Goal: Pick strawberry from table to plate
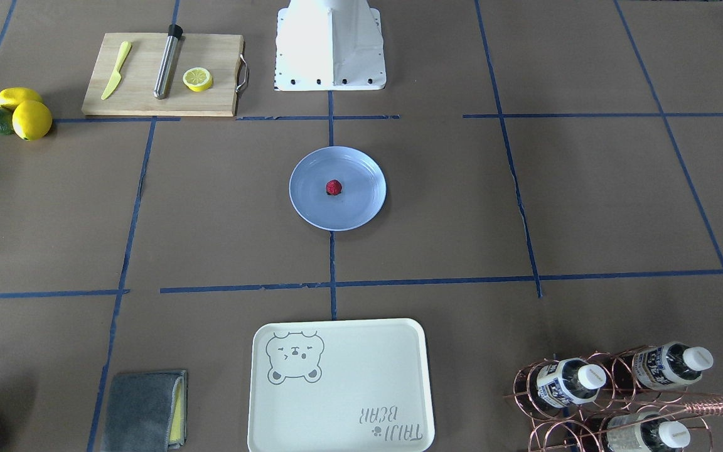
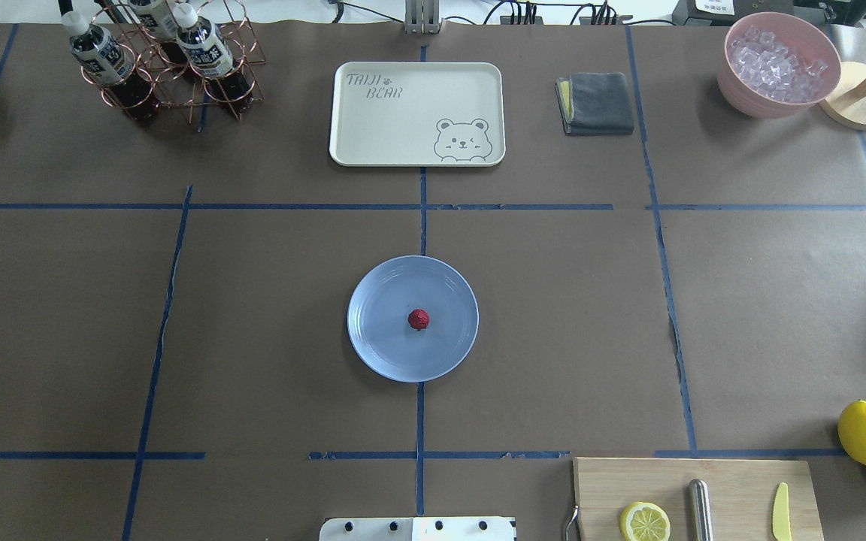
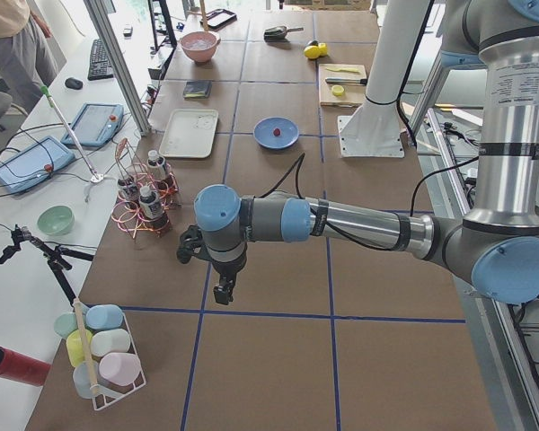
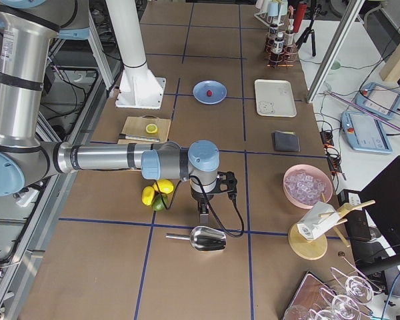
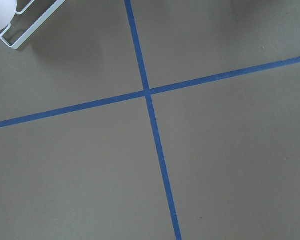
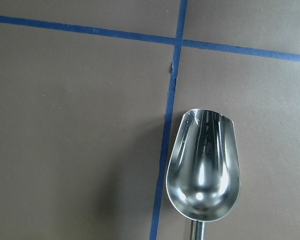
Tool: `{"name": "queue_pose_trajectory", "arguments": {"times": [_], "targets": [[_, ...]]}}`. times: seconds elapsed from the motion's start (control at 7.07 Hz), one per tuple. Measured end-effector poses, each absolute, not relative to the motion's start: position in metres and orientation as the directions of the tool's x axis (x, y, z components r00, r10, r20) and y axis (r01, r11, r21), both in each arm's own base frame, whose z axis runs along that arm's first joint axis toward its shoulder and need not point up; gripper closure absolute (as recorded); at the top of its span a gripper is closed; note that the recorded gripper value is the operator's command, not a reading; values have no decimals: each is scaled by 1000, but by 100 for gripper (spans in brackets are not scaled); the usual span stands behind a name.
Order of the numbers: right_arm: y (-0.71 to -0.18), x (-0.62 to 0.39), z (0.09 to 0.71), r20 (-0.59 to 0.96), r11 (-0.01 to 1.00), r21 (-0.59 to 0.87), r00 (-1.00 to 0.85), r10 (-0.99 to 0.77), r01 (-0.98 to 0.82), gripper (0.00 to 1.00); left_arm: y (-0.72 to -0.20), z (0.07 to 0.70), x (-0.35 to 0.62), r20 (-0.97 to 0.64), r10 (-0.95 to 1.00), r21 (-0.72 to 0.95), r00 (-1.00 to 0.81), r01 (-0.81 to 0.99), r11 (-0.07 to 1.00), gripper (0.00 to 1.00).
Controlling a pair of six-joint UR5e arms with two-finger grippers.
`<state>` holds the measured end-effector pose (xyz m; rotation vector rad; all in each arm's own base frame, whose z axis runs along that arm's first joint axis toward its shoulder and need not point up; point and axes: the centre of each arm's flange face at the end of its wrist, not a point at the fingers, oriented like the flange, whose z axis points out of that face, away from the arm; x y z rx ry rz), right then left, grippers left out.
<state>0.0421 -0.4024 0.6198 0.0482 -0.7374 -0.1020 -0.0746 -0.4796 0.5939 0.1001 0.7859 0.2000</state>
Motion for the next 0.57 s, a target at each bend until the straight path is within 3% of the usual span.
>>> {"name": "queue_pose_trajectory", "arguments": {"times": [0.57], "targets": [[-402,42,619,669,994,81,735,-111,76,0,-476,597,-74,-693,212,159,689,-141,977,0]]}}
